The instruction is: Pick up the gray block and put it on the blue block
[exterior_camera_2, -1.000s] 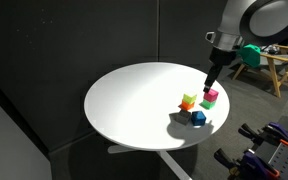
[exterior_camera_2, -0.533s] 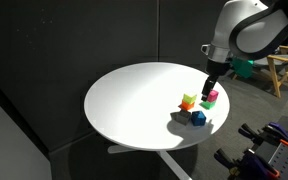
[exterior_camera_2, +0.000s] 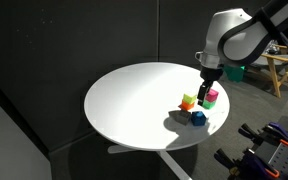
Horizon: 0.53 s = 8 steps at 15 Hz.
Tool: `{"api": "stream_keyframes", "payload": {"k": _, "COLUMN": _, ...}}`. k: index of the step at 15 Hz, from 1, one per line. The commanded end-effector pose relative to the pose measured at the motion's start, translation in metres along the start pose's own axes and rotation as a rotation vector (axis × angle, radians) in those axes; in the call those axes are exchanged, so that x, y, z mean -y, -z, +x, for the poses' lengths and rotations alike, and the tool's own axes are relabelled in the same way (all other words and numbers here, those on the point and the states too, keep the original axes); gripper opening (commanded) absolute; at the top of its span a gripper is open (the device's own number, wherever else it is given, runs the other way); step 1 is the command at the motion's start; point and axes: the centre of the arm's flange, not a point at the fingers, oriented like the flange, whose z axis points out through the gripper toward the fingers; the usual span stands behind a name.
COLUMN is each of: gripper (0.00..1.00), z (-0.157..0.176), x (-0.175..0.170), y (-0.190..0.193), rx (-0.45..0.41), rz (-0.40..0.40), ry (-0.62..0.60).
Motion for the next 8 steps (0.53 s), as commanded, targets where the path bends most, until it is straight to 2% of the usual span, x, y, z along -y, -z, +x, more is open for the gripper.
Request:
{"api": "stream_keyframes", "payload": {"k": 1, "gripper": 1.0, "z": 0.019, "x": -0.001, "y": -0.008, "rx": -0.006, "rz": -0.009, "ry": 0.008}}
{"api": "stream_keyframes", "payload": {"k": 8, "gripper": 1.0, "z": 0.038, "x": 0.004, "y": -0.029, "rx": 0.003, "rz": -0.021, "ry": 0.04}}
